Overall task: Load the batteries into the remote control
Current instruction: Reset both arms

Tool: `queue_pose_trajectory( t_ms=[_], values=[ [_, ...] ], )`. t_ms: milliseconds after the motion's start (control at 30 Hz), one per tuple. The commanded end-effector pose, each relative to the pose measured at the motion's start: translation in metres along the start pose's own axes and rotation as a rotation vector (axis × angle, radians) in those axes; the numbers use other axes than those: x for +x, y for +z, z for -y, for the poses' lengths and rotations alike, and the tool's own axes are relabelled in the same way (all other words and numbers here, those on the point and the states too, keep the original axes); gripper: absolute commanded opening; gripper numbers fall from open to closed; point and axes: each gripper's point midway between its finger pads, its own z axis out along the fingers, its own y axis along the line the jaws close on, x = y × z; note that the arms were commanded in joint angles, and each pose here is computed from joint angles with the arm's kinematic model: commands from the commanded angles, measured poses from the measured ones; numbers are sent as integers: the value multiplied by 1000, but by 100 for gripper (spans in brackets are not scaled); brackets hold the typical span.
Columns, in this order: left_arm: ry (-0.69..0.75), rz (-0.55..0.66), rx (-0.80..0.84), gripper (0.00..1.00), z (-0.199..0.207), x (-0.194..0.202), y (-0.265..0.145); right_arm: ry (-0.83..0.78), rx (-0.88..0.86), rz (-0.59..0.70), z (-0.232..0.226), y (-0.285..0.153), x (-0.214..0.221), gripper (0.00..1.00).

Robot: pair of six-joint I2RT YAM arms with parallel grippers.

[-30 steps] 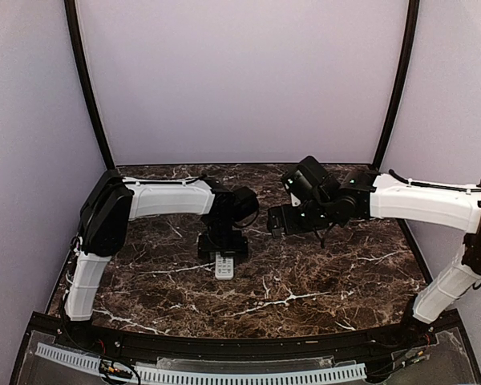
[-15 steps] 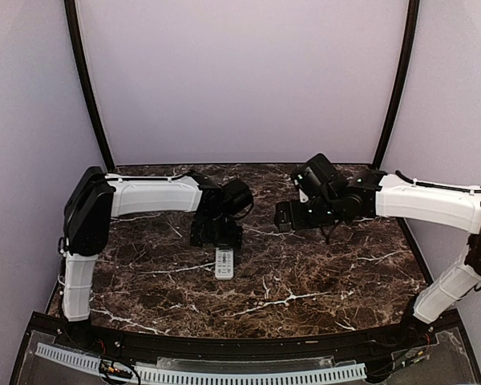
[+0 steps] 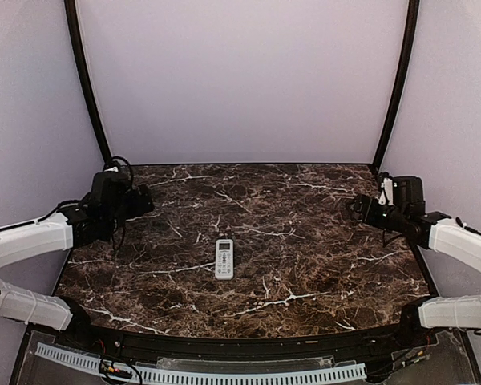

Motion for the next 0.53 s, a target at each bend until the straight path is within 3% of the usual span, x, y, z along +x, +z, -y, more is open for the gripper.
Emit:
queue_pose_trajectory(
  t_ms=[0, 133, 267, 400, 500],
  values=[
    [-38, 272, -166, 99, -72, -27, -13, -9, -71, 125, 11, -8, -14, 99],
    [2, 310, -312, 99, -121, -26, -17, 61, 22, 208, 39, -18, -21, 99],
    [106, 367, -344, 99, -143, -36, -16, 79, 44, 252, 44, -28, -24, 99],
    [95, 292, -378, 99, -165, -22, -2, 76, 32, 270, 42, -32, -24, 98],
    [73, 246, -326, 99, -159, -9, 13, 55, 2, 288, 37, -35, -26, 99]
  ],
)
